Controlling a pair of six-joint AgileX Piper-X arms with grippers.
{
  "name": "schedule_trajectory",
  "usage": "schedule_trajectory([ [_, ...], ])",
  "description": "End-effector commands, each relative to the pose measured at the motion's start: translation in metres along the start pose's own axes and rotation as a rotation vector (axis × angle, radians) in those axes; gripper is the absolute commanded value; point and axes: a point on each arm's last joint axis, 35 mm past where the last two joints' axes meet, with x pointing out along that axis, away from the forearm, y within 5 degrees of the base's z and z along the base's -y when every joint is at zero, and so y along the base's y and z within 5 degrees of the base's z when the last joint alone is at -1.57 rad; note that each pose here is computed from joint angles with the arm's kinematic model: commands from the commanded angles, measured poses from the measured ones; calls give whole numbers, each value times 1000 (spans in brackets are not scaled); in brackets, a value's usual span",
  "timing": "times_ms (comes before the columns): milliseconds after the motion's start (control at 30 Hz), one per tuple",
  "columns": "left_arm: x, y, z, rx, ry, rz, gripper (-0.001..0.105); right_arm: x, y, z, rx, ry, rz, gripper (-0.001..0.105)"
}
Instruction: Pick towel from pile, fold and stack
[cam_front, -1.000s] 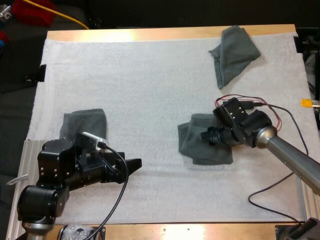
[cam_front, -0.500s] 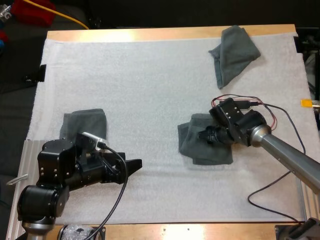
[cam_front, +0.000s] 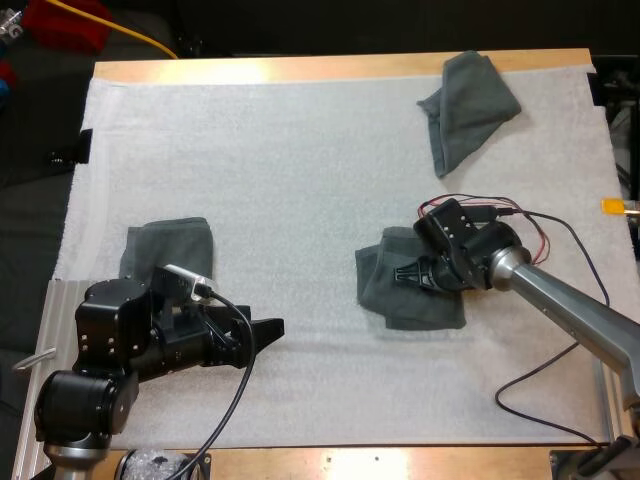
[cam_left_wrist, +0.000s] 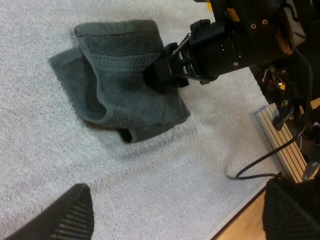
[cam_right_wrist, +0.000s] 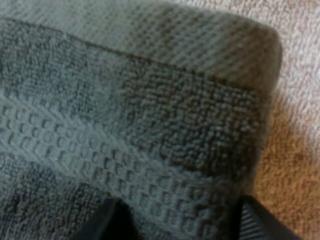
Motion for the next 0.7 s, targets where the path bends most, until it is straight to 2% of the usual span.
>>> schedule_trajectory([
  [0, -1, -3, 1, 0, 2, -16, 68, -1, -2, -1, -6, 11, -20, 38],
  [233, -1, -3, 1, 0, 2, -16, 68, -1, -5, -6, -81, 52, -83, 21],
  [533, -1, -3, 1, 0, 2, -16, 68, -3, -11, -12, -232, 114, -217, 20],
  [667, -1, -3, 1, 0, 2, -16, 68, -3, -12, -13, -291, 128, -241, 20],
])
